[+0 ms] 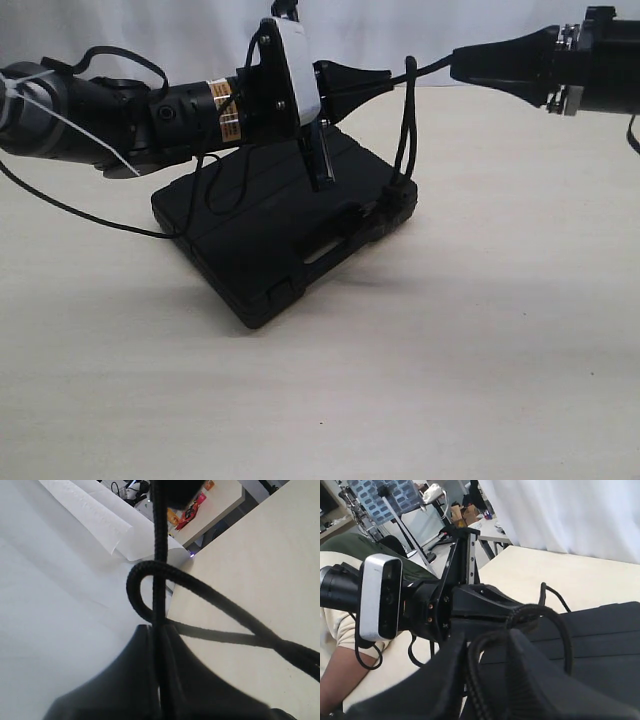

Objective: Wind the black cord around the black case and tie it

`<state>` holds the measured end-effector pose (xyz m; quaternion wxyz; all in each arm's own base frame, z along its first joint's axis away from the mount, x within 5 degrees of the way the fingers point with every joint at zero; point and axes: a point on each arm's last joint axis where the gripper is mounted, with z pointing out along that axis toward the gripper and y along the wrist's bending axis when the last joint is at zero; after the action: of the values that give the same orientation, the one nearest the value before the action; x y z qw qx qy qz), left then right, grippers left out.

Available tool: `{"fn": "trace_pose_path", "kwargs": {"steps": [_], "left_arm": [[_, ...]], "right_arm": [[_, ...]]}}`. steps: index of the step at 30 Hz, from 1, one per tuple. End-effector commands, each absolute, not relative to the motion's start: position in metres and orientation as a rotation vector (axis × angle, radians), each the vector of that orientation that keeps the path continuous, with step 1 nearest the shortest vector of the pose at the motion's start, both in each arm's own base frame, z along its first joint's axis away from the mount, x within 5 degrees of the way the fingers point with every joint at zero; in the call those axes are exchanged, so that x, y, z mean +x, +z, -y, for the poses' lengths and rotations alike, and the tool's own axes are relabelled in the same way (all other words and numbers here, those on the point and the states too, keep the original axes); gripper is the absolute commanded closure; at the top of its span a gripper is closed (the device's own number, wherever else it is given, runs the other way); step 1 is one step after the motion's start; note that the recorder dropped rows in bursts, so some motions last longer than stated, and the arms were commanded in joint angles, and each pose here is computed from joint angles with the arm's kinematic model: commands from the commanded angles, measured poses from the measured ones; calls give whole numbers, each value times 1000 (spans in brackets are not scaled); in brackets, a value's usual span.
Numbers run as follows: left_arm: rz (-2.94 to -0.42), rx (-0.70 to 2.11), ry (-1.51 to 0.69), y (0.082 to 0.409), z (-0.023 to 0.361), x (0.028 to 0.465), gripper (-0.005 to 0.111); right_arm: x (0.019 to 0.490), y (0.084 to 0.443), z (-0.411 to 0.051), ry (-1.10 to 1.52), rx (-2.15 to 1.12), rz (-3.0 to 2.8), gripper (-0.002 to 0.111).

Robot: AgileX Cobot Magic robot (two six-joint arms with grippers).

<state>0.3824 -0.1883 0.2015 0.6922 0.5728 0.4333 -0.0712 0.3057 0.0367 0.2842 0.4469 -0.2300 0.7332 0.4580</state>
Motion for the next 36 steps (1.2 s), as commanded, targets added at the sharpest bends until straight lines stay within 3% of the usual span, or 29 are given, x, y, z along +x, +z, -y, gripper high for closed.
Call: {"fn": "trace_pose_path", "kwargs": {"steps": [1, 5, 15, 18, 24, 26, 31, 36], "left_arm": [[-964, 1259, -173, 204, 191, 382, 107], [-964, 1259, -173, 204, 191, 382, 107], [-1016, 1153, -163, 209, 187, 388, 106], [-1037, 1127, -179, 212, 186, 388, 98], [-1137, 1108, -149, 222, 180, 390, 63], [-1175, 1108, -122, 229, 178, 389, 56], [-1318, 981, -91, 259, 154, 389, 53], [-1523, 654, -37, 281, 98, 400, 53]], "right_arm": [[303, 293, -37, 1122, -578, -1769, 92], [304, 294, -37, 1129, -558, -1756, 104], [304, 294, -37, 1129, -558, -1756, 104], [304, 294, -37, 1129, -558, -1756, 104], [304, 294, -37, 1129, -558, -1755, 104], [305, 295, -37, 1131, -553, -1752, 104], [305, 295, -37, 1131, -551, -1751, 104], [305, 296, -37, 1135, -541, -1743, 104]]}}
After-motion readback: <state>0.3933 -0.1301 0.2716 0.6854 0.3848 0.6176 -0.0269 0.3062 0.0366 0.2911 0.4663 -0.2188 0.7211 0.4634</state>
